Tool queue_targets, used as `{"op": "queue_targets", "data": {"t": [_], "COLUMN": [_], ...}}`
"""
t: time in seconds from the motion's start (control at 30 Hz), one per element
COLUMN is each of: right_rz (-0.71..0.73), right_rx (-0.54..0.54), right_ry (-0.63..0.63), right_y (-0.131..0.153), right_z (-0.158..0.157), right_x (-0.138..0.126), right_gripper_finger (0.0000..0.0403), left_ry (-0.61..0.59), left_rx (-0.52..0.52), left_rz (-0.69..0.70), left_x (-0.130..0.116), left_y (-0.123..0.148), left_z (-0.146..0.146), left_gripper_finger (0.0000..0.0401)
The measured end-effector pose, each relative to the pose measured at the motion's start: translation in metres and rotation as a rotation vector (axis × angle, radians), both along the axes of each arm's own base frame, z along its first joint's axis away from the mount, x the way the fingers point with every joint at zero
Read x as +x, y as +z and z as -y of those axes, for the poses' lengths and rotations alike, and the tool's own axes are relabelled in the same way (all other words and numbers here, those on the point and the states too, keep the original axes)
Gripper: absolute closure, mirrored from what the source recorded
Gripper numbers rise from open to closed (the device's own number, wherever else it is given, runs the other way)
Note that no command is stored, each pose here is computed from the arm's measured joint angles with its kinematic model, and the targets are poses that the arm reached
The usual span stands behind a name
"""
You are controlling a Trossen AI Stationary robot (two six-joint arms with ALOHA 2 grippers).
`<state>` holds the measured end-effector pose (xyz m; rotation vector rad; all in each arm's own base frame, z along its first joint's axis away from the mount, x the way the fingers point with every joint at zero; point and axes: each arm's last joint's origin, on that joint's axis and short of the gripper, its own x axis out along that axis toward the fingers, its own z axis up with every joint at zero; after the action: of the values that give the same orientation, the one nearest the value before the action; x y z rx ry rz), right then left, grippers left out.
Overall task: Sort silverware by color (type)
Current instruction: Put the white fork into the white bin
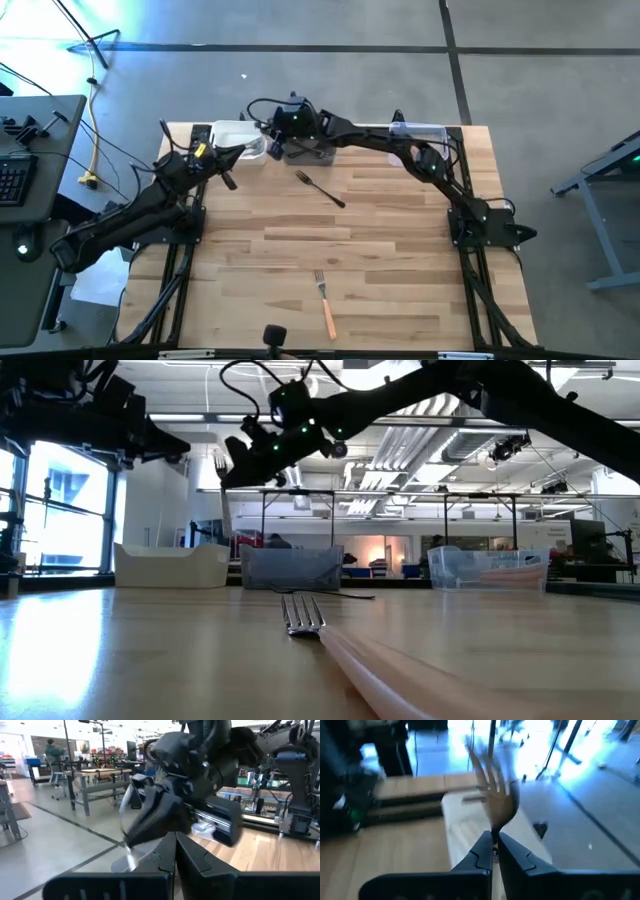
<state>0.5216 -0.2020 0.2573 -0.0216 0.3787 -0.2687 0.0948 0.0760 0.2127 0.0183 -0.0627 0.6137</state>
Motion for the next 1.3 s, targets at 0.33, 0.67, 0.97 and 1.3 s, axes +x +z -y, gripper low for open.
{"op": "queue_targets", "data": {"t": [0.33, 0.67, 0.97, 1.3], "right_rz": [0.083, 0.057, -0.271, -0.621], "right_rx": [0.022, 0.054, 0.084, 0.123], "right_ry": [0.073, 0.105, 0.141, 0.031], "right_y": [0.003, 0.000, 0.012, -0.010], "right_z": [-0.017, -0.033, -0.047, -0.047], "right_x": [0.010, 0.014, -0.017, -0.076], "right_gripper_finger": [0.0402, 0.0403, 0.0403, 0.0403], "left_ry": [0.009, 0.013, -0.008, -0.050], "left_rx": [-0.084, -0.112, -0.176, -0.504], "left_rz": [-0.071, -0.077, -0.126, -0.264], "left_x": [-0.001, -0.001, -0.001, 0.011], "left_y": [-0.010, -0.012, -0.019, -0.049], "left_z": [0.000, 0.000, 0.001, 0.001], "left_gripper_finger": [0.0401, 0.0401, 0.0401, 0.0400]}}
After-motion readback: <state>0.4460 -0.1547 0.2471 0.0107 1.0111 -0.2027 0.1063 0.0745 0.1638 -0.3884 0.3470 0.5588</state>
